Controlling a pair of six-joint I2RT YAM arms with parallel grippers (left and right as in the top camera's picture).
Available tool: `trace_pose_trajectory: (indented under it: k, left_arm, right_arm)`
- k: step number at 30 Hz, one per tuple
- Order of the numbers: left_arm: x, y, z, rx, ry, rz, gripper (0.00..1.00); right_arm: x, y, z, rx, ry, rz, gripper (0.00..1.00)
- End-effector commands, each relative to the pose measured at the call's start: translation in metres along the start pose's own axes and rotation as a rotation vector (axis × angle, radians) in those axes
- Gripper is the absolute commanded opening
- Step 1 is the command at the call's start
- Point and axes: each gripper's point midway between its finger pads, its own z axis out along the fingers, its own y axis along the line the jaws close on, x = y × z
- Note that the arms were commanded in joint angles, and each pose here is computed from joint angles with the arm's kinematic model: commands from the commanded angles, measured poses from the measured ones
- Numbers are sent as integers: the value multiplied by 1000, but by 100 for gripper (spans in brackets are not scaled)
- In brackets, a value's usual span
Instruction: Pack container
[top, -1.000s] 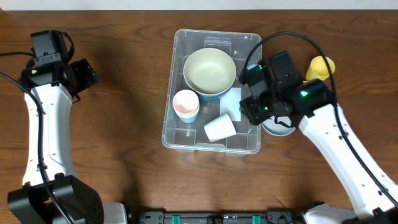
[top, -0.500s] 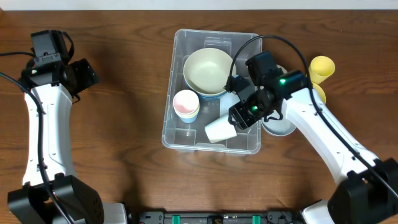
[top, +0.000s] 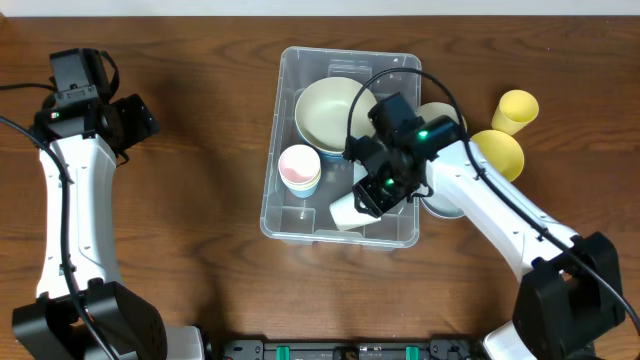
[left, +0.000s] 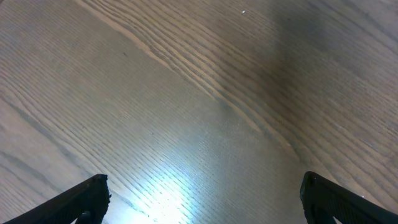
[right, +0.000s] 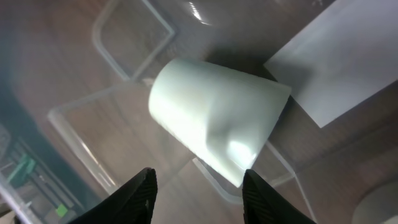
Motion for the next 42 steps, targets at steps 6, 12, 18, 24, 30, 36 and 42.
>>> trace_pose_trajectory:
  k: [6,12,18,24,30,36,42]
  left_arm:
    - [-12,3,-14,1,-49,-4,98]
    - [-12,3,-14,1,-49,-4,98]
    - [-12,3,-14,1,-49,-4,98]
    - [-12,3,-14,0,-48,-4,98]
    - [-12,3,-14,1,-49,-4,98]
    - [-13,3,-14,0,-49,-4,98]
    - [-12,3,-14,1,-49,-4,98]
  right_arm:
    - [3,-25,5,200,21,156,41]
    - [3,-24,6,212,17,214,40]
    - [2,-20,11,207,21,245,38]
    - [3,-13,22,190,44,257,37]
    - [2,-10,31,184,57,269,31]
    - [-1,-10,31,183,46,267,12]
    - [-1,-9,31,179,45,265,2]
